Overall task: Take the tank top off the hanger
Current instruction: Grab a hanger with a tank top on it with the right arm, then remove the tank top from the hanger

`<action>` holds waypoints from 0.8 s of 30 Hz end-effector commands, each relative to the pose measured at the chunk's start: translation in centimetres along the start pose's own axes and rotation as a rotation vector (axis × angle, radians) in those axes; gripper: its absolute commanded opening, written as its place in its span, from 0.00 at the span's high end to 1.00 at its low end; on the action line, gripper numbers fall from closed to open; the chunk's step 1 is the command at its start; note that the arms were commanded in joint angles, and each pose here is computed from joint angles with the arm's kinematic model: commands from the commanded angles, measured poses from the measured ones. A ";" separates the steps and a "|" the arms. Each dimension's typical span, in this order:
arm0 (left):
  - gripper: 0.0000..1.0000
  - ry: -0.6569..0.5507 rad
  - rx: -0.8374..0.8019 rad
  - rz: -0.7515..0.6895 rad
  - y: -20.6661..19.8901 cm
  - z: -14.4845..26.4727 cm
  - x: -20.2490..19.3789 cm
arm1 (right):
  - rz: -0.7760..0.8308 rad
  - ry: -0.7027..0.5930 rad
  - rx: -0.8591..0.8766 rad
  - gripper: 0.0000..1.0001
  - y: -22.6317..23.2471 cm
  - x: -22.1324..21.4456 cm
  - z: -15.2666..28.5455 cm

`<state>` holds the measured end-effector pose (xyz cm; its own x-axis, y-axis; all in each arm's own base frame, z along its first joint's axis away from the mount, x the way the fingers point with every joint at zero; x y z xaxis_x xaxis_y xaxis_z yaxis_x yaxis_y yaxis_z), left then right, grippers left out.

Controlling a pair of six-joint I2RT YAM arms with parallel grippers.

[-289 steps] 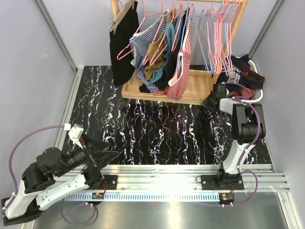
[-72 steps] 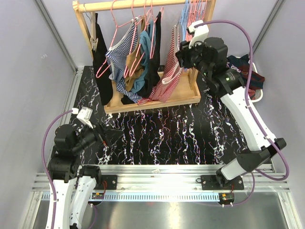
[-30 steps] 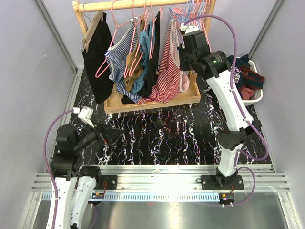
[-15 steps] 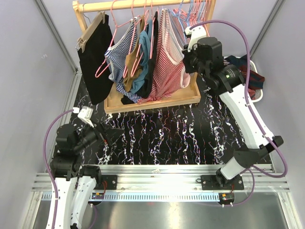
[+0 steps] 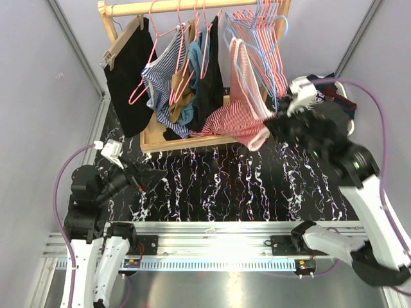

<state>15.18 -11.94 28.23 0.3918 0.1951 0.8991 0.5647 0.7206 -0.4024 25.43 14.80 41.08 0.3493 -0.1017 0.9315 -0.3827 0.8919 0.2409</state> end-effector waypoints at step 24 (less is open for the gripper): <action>0.01 -0.054 -0.489 -0.194 -9.4 1.8 4.1 | -0.200 0.358 0.754 1.00 8.6 -10.3 17.6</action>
<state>9.18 -16.97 35.56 0.2683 0.1129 0.9567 0.9122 0.2894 -0.2900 4.47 14.68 39.25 0.5985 -0.0389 0.8002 -0.7204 0.4108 0.5588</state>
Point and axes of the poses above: each gripper's point midway between its finger pads, its own z axis back along the fingers, its own y axis along the line the jaws close on, x = y × z, the point moved 2 cm from there along z, back along the fingers, and after that the axes turned 9 degrees about -z, right-handed, at the moved point
